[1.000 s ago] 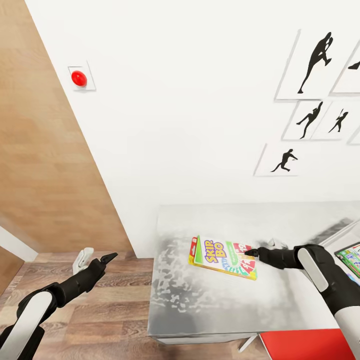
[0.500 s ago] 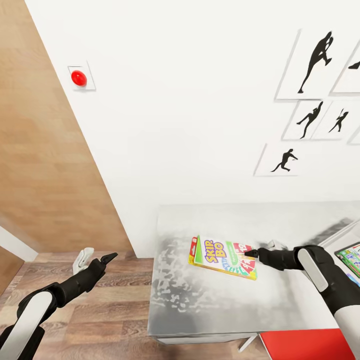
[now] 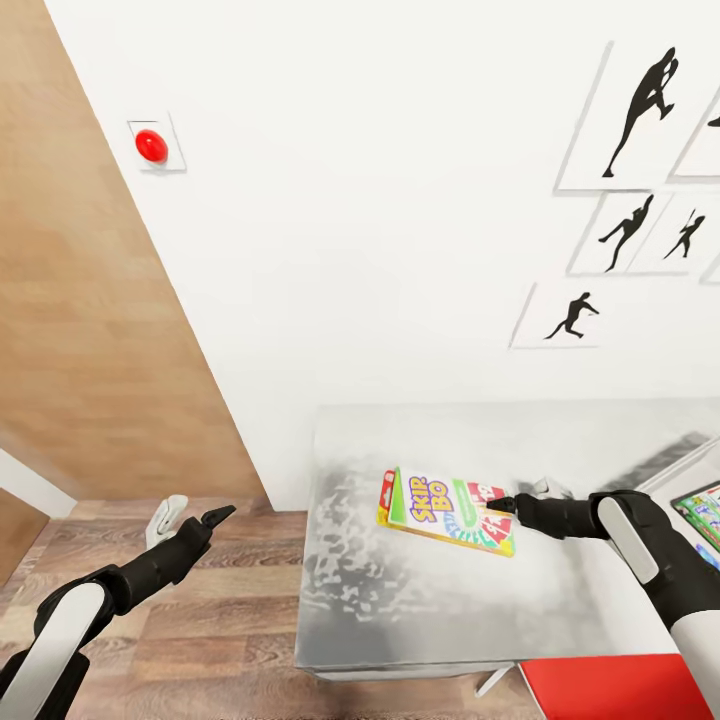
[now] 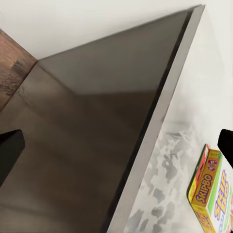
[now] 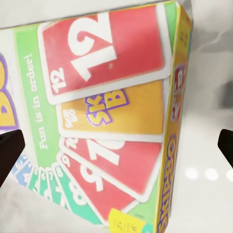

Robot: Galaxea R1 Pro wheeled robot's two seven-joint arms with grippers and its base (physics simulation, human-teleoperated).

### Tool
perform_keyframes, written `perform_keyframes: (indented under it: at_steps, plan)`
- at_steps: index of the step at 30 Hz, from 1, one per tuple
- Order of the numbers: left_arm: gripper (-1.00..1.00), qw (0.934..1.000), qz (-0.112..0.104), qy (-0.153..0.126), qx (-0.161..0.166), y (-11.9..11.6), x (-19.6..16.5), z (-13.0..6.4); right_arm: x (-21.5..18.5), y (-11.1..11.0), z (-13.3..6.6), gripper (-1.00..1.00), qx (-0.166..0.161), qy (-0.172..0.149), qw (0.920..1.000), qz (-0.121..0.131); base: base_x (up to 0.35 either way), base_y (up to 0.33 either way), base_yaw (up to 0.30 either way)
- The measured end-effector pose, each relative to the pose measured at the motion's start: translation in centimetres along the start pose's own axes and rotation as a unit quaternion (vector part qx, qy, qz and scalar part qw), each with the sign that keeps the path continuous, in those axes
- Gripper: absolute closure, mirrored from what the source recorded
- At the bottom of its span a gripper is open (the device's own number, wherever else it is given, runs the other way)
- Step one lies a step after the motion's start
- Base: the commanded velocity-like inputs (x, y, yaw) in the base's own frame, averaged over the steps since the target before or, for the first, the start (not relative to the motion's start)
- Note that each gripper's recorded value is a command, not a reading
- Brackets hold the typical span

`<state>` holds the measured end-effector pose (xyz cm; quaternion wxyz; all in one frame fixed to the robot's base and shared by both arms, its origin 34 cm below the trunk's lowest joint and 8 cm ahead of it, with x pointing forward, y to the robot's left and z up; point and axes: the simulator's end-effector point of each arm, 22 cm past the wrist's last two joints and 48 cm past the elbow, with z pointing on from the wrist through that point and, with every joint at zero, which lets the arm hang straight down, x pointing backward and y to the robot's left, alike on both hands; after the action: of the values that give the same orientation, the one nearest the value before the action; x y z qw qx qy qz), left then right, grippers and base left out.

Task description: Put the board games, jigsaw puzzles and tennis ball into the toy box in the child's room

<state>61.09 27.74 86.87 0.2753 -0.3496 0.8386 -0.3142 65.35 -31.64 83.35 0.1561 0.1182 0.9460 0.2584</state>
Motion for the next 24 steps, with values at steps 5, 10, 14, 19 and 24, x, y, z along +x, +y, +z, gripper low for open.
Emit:
perform_keyframes:
  at_steps: [5,10,14,19,24]
  plan:
    - [-1.0,1.0,-0.001,0.002,-0.003,0.3,0.1,0.2,0.2,-0.1,0.3,-1.0,-0.002,0.003,1.0,0.002,0.0,0.0,0.0]
    - [-1.0,1.0,-0.003,0.004,-0.006,0.6,0.3,0.4,0.4,-0.3,0.6,-1.0,-0.002,0.006,1.0,0.003,0.0,0.0,0.0]
    - [-1.0,0.9999,-0.003,0.006,-0.008,0.9,0.4,0.5,0.6,-0.5,0.8,-1.0,-0.002,0.009,0.9999,0.005,0.0,0.0,0.0]
    - [-1.0,0.9999,-0.005,0.008,-0.011,1.2,0.6,0.6,0.8,-0.7,1.0,-1.0,-0.002,0.011,0.9999,0.007,0.0,0.0,0.0]
    - [-1.0,0.9999,-0.005,0.009,-0.012,1.4,0.7,0.7,0.8,-0.7,1.0,-1.0,-0.002,0.011,0.9999,0.006,0.0,0.0,0.0]
